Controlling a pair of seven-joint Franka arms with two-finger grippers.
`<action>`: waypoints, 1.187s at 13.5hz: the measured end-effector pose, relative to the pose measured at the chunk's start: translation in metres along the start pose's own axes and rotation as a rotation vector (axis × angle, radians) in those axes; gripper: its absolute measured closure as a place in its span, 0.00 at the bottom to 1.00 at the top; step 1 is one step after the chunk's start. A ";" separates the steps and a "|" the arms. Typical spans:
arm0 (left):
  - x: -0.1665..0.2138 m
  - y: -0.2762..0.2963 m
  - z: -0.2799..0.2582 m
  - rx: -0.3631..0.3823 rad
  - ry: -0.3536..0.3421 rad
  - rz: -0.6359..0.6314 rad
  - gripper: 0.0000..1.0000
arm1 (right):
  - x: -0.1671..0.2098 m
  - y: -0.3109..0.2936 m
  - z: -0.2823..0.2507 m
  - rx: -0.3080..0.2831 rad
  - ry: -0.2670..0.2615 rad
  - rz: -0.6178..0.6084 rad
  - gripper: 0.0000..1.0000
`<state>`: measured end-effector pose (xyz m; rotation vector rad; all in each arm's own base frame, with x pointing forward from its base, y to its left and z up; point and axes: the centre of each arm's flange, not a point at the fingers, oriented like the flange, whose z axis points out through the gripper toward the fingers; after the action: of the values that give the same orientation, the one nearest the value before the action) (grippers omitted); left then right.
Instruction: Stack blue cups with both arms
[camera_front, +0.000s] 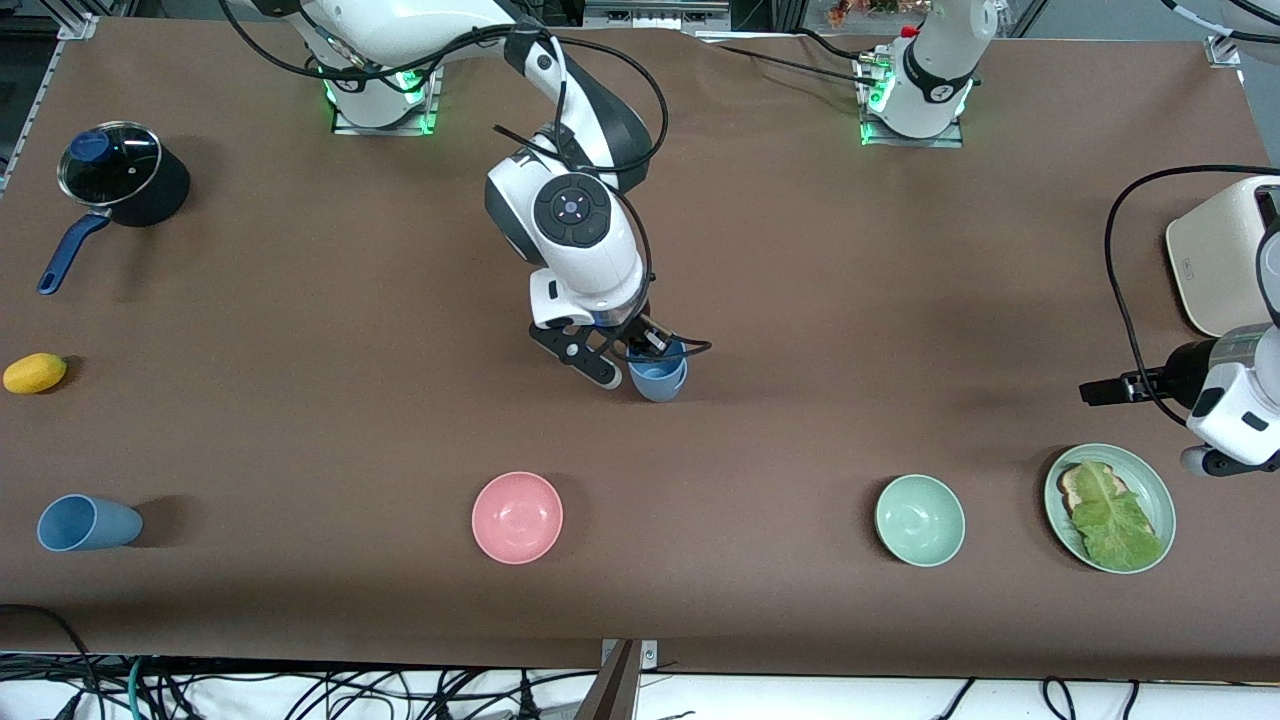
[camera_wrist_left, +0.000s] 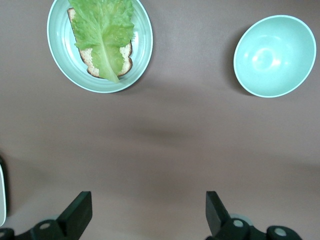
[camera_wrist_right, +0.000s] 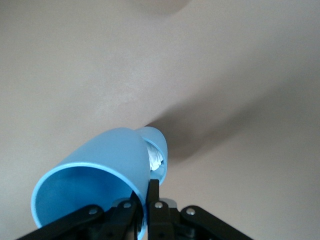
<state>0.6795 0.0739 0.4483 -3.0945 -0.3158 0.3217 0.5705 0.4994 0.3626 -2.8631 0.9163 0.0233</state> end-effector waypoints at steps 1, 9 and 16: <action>0.000 0.000 0.000 0.000 0.000 0.001 0.00 | 0.000 0.000 0.000 0.000 0.000 0.005 0.94; -0.017 0.010 -0.029 0.007 0.006 0.016 0.00 | -0.013 -0.003 0.003 -0.005 -0.002 0.015 0.94; -0.026 0.025 -0.037 0.002 -0.003 0.037 0.00 | -0.012 -0.001 0.014 -0.027 0.006 0.011 0.94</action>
<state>0.6667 0.0446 0.4892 -3.1010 -0.2578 0.3273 0.5612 0.5088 0.3497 -2.8844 0.9395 0.0281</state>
